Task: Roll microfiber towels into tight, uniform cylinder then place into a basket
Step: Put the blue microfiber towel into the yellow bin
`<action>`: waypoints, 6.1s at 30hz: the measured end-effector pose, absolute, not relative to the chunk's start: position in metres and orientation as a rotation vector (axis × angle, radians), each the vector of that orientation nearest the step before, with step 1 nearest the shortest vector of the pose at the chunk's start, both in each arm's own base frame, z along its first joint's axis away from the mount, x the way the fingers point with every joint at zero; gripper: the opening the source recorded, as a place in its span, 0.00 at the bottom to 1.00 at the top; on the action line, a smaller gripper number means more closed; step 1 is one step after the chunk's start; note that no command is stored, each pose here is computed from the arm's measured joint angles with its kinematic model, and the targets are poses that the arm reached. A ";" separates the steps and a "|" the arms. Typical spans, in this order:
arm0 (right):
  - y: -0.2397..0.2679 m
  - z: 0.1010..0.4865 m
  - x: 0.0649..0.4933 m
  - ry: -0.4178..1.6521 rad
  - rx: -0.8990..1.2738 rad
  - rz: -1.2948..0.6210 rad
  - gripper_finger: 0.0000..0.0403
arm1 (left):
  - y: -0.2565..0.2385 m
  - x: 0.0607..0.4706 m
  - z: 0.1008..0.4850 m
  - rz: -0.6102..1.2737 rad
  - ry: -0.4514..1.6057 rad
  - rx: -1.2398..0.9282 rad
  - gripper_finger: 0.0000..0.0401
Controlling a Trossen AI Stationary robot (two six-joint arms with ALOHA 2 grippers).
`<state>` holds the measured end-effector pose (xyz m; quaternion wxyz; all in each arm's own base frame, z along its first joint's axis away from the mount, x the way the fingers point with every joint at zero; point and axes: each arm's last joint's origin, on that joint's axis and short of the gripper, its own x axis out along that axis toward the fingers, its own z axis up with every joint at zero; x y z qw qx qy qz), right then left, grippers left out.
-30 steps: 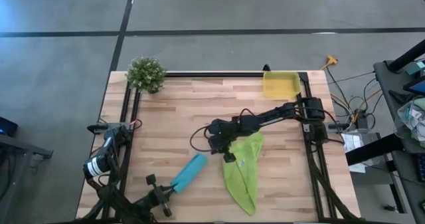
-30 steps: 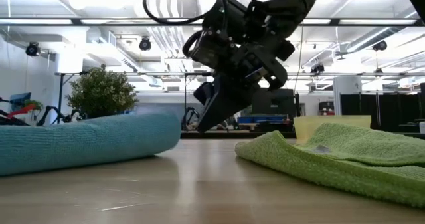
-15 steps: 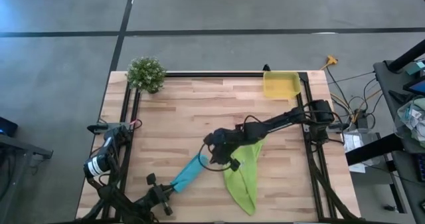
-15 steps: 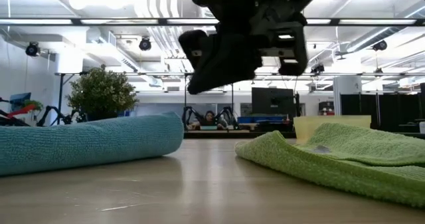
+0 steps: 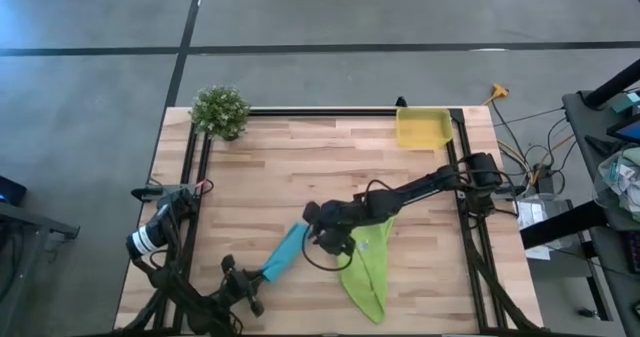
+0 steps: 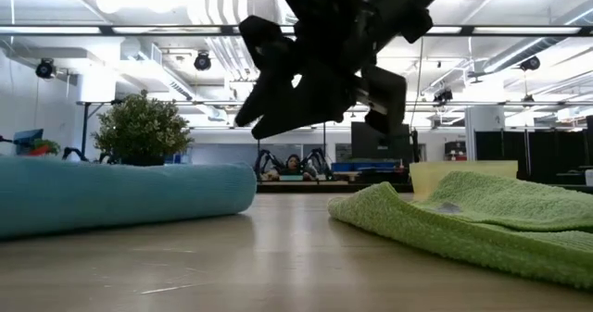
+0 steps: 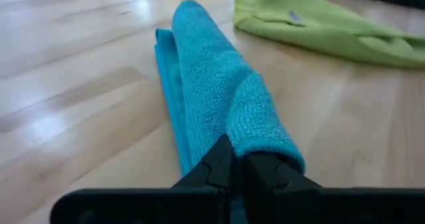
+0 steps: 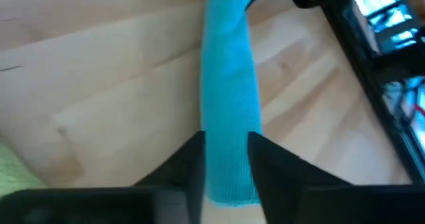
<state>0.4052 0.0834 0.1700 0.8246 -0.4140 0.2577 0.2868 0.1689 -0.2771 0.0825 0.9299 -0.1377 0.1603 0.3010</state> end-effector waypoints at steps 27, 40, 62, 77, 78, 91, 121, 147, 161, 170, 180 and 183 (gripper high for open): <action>0.096 0.126 0.479 0.736 -0.823 0.540 0.71 | -0.265 0.168 0.080 0.569 0.218 -0.473 0.00; 0.105 0.137 0.488 0.782 -0.840 0.556 0.54 | -0.266 0.168 0.079 0.558 0.216 -0.463 0.00; 0.077 0.139 0.491 0.940 -0.746 0.480 0.05 | -0.267 0.163 0.110 0.493 0.416 -0.134 0.31; -0.081 0.209 0.432 1.245 -0.303 0.260 0.04 | -0.242 0.159 0.146 0.443 0.342 0.120 0.41; -0.091 0.214 0.422 1.246 -0.287 0.237 0.03 | -0.239 0.159 0.143 0.452 0.336 0.133 0.41; -0.166 0.272 0.259 1.287 -0.354 -0.418 0.03 | -0.208 0.168 0.126 0.550 0.346 0.194 0.41; -0.188 0.195 0.148 1.567 -0.412 -0.658 0.03 | -0.205 0.173 0.128 0.562 0.319 0.253 0.41; -0.162 0.168 0.142 1.441 -0.136 -0.242 0.06 | -0.210 0.175 0.133 0.553 0.339 0.267 0.41; -0.135 0.170 0.177 1.227 0.029 -0.170 0.07 | -0.209 0.175 0.139 0.548 0.340 0.262 0.41; -0.111 0.164 0.191 1.245 0.138 -0.176 0.10 | -0.208 0.174 0.153 0.525 0.360 0.270 0.41; -0.106 0.129 0.206 1.359 0.341 -0.249 0.29 | -0.200 0.188 0.157 0.572 0.366 0.333 0.41; -0.104 0.128 0.217 1.341 0.325 -0.232 0.33 | -0.194 0.202 0.161 0.583 0.447 0.371 0.41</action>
